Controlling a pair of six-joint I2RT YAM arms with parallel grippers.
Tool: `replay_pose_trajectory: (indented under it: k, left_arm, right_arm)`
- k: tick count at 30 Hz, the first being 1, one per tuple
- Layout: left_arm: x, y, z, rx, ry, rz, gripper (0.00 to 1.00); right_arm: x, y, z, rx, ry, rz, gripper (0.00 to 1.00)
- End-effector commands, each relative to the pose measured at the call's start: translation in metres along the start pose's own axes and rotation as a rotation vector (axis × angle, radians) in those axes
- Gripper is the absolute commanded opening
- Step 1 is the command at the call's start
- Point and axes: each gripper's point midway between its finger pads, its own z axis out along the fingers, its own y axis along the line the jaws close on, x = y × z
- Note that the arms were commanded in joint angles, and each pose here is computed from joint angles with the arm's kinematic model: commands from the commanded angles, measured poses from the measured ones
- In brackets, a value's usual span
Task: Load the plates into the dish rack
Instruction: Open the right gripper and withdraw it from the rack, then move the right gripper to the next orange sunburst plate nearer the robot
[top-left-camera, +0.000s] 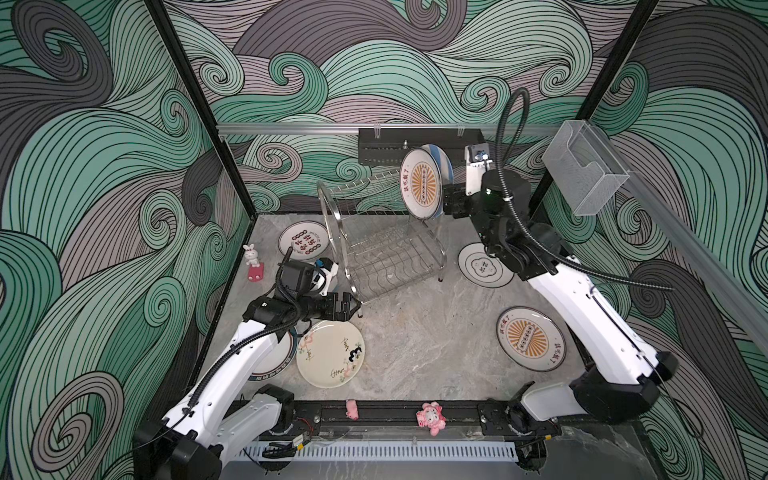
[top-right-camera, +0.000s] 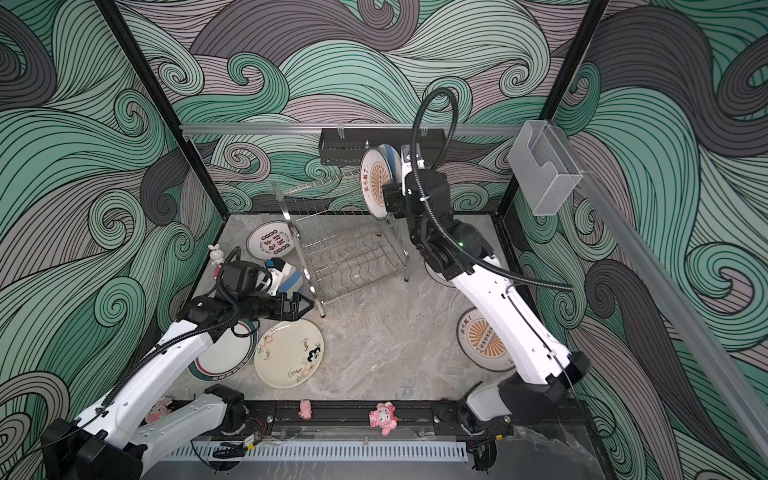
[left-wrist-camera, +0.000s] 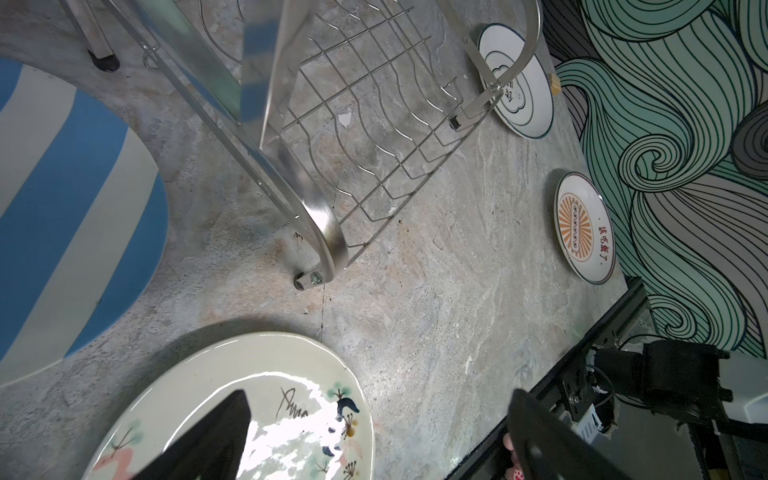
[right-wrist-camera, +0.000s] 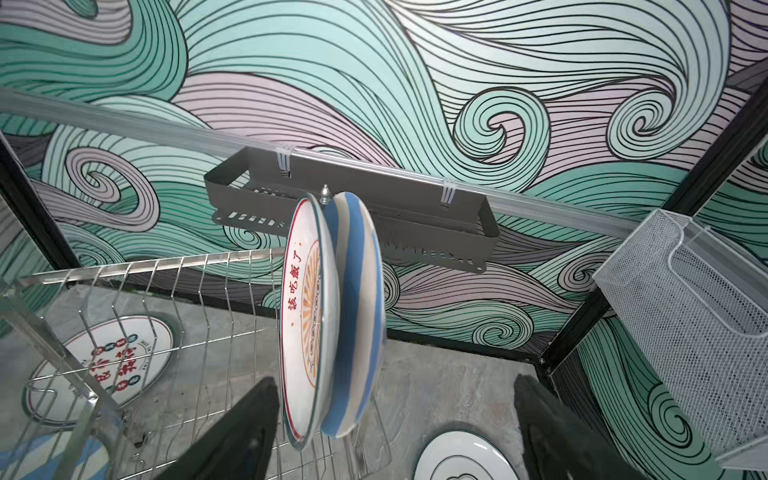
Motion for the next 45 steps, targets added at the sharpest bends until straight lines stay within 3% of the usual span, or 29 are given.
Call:
replay_pose_trajectory:
  k: [1, 9, 16, 24, 32, 45]
  left_arm:
    - [-0.004, -0.001, -0.005, 0.000, -0.025, 0.022, 0.99]
    - [-0.006, -0.002, -0.008, -0.001, -0.038, 0.026, 0.99]
    - [-0.006, -0.003, -0.009, 0.002, -0.036, 0.034, 0.98]
    - [-0.008, -0.003, -0.017, -0.012, -0.062, 0.048, 0.99]
    - [-0.009, 0.000, -0.022, -0.031, -0.080, 0.049, 0.98]
    - [-0.007, 0.002, -0.017, -0.027, -0.058, 0.031, 0.99]
  right_arm:
    - [0.034, -0.011, -0.009, -0.020, 0.074, 0.036, 0.89]
    - [0.129, -0.055, -0.055, 0.033, 0.206, 0.162, 0.91]
    - [0.248, -0.021, -0.059, -0.059, 0.472, 0.319, 0.97]
    - [0.344, -0.034, -0.078, 0.096, 0.695, 0.324, 0.99]
    - [0.392, -0.051, -0.092, 0.237, 0.796, 0.322, 0.99]
    - [0.435, -0.065, -0.093, 0.285, 0.927, 0.376, 0.99]
